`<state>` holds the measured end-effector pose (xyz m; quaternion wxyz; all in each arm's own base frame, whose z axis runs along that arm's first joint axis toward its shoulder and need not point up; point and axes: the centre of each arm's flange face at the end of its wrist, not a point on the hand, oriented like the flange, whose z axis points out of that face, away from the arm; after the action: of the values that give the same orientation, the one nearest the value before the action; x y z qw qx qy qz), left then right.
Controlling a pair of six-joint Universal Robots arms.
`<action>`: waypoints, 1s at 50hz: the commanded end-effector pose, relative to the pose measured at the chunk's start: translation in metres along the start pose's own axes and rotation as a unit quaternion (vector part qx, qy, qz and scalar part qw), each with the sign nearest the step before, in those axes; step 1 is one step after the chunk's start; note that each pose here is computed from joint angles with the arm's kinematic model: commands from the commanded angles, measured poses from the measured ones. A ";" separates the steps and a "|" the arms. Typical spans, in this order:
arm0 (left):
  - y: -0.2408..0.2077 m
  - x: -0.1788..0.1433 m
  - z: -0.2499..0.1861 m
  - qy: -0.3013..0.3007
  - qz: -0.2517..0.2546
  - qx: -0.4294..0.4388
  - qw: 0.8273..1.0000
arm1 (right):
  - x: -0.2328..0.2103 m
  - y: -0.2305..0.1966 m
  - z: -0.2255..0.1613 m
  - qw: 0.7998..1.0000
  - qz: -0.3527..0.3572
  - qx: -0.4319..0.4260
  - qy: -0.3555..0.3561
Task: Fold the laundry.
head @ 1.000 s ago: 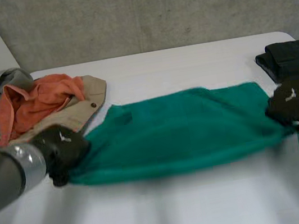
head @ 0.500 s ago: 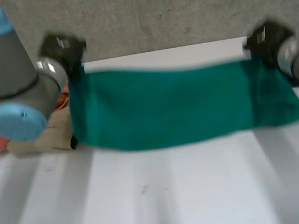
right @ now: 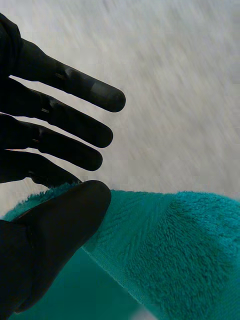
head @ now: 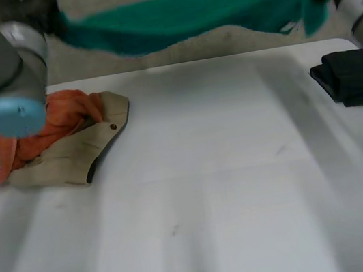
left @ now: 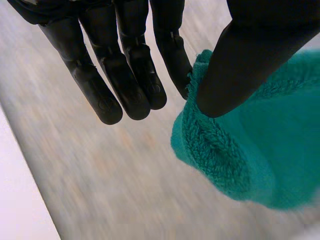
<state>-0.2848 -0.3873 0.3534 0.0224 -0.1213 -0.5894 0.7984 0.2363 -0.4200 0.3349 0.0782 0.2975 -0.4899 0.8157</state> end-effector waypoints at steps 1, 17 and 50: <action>0.089 0.014 -0.038 0.053 0.019 -0.144 0.988 | -0.041 0.060 -0.047 0.982 0.039 -0.132 -0.127; 0.162 0.025 -0.089 0.094 0.030 -0.261 0.960 | -0.087 0.138 -0.114 0.924 0.107 -0.314 -0.189; 0.128 0.003 -0.073 0.055 -0.013 -0.241 0.969 | -0.079 0.178 -0.115 0.936 0.093 -0.310 -0.139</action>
<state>-0.2594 -0.3583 0.2121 0.0348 -0.1608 -0.7581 0.6310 0.1791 -0.3879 0.1188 0.0202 0.3373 -0.7611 0.5537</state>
